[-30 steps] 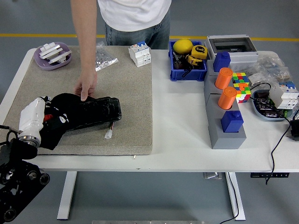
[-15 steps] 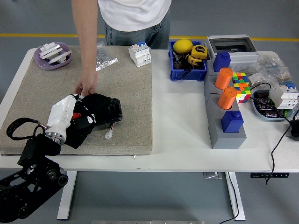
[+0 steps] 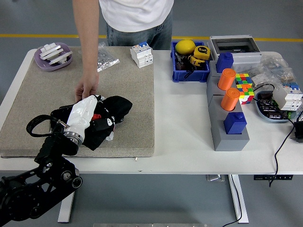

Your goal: Pick the rag up,wipe the panel,place it on the desk

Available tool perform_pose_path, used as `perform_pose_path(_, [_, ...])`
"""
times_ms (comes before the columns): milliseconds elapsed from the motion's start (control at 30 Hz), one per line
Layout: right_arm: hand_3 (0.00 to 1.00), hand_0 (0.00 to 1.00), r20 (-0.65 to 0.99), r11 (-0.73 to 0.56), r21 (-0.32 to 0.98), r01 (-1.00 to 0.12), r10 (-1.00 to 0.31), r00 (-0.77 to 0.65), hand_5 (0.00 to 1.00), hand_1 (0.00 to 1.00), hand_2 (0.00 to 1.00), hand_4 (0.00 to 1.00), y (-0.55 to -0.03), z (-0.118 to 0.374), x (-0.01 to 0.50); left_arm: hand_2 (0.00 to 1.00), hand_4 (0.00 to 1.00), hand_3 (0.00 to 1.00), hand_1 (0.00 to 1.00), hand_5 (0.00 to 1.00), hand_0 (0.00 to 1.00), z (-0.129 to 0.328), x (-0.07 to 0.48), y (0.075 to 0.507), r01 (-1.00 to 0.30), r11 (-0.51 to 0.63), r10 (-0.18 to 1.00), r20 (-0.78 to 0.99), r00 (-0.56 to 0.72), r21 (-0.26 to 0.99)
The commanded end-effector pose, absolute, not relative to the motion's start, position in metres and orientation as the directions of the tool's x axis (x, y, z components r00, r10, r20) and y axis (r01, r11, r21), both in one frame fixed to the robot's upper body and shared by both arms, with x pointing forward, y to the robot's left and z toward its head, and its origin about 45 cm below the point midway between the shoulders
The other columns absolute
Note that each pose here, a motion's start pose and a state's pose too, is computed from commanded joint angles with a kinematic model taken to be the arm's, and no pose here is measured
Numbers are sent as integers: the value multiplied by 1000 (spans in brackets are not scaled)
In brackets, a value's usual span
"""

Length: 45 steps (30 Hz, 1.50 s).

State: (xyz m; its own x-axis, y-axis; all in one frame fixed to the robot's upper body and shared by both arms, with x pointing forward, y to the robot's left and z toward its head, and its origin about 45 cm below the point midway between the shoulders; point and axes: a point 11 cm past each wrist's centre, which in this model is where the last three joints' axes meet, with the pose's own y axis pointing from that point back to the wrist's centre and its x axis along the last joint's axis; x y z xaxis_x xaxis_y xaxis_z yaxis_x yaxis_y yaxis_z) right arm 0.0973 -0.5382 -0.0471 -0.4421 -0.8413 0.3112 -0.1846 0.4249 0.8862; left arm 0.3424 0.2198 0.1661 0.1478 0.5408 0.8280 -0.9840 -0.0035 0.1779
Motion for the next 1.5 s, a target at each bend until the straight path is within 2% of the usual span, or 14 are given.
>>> perform_pose_path(533, [622,713,310,428,884,-187,-837,-450,567,421,629,998,-539,-47,97,497,231,483,110,2,188,163,333,243,-982,-64,527,842,119,179])
perform_pose_path(867, [622,712,309,429,884,-187,-836,-454,568,420,629,998,-539,-47,96,498,233,484,111,2,187,158,325,280,-971,-164,514,855,68,176])
perform_pose_path(1500, [622,712,314,432,883,-181,-832,-457,566,419,629,998,-541,-46,93,497,223,482,111,2,187,155,305,333,-944,-286,456,890,20,167])
